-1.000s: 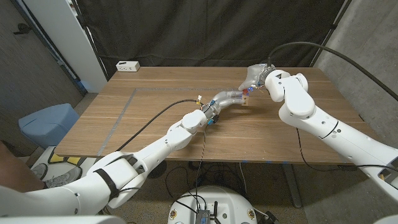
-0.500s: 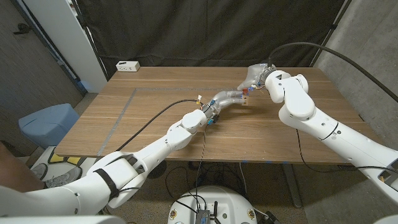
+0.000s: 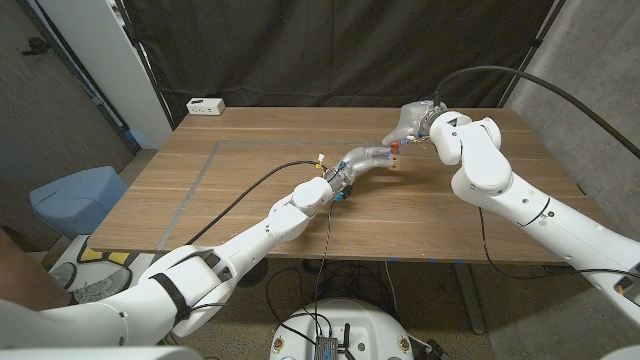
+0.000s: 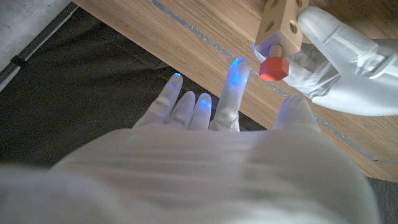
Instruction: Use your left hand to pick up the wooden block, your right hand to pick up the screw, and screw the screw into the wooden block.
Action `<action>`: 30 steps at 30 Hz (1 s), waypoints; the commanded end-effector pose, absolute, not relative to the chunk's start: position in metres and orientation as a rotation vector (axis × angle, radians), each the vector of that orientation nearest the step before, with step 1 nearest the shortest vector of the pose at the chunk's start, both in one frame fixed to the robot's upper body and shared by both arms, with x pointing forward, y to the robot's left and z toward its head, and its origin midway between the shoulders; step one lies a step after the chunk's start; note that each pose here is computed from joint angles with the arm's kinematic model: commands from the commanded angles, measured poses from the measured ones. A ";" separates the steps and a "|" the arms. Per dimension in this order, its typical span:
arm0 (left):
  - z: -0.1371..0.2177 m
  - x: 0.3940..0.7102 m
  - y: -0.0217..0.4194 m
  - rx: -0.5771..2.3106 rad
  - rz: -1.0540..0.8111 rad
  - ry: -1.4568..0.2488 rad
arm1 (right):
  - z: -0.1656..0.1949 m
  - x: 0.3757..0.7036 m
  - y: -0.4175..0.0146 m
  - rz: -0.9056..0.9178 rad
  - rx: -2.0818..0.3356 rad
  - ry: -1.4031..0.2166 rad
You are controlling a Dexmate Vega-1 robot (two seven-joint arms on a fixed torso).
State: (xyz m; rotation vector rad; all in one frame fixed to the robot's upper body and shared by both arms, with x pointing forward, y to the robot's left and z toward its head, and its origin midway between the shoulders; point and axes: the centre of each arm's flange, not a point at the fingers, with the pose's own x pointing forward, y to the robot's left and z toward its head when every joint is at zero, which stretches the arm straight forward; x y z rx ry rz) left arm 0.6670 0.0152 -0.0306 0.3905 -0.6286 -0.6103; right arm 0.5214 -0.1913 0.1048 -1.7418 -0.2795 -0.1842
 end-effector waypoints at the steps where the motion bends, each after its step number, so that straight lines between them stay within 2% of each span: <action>1: -0.032 0.666 0.014 0.391 -0.612 -0.626 | 0.106 0.516 -0.193 -0.176 -1.753 -0.280; 18: -0.032 0.666 0.013 0.392 -0.614 -0.622 | 0.110 0.515 -0.195 -0.038 -1.774 -0.258; 30: -0.030 0.668 0.012 0.394 -0.614 -0.623 | 0.115 0.517 -0.194 -0.011 -1.799 -0.243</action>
